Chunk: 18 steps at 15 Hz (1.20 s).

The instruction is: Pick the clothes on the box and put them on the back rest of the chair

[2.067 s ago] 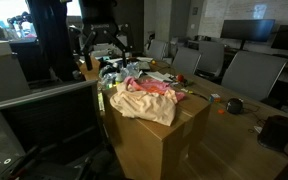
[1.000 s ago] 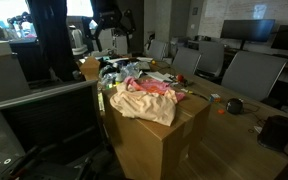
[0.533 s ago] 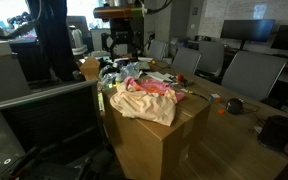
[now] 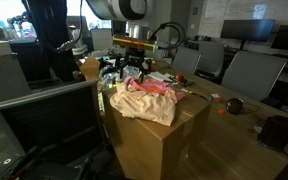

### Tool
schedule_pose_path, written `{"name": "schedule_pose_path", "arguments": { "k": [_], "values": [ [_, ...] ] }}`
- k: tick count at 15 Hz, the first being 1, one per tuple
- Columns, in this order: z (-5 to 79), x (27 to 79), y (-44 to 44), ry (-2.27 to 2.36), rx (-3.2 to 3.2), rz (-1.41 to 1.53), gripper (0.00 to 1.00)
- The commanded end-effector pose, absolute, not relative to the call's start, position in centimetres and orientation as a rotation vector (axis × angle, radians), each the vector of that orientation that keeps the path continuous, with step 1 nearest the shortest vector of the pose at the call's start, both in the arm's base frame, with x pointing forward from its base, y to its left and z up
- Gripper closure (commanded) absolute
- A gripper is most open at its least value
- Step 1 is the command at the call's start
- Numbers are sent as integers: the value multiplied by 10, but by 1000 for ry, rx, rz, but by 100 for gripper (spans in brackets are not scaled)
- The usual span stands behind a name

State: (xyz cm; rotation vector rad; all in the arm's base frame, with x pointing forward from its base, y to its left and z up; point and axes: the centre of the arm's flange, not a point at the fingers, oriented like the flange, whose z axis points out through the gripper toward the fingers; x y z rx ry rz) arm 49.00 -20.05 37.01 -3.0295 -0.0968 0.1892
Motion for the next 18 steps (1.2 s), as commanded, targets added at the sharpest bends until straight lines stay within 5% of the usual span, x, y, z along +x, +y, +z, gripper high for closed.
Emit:
{"name": "schedule_pose_path", "arguments": {
  "k": [1, 16, 17, 18],
  "values": [
    [358, 510, -225, -37, -2933, 185, 0],
    [261, 510, -215, 51, -2969, 441, 0],
    [260, 510, -215, 50, -2973, 450, 5],
    [259, 509, -215, 42, -2972, 456, 27]
  ]
}}
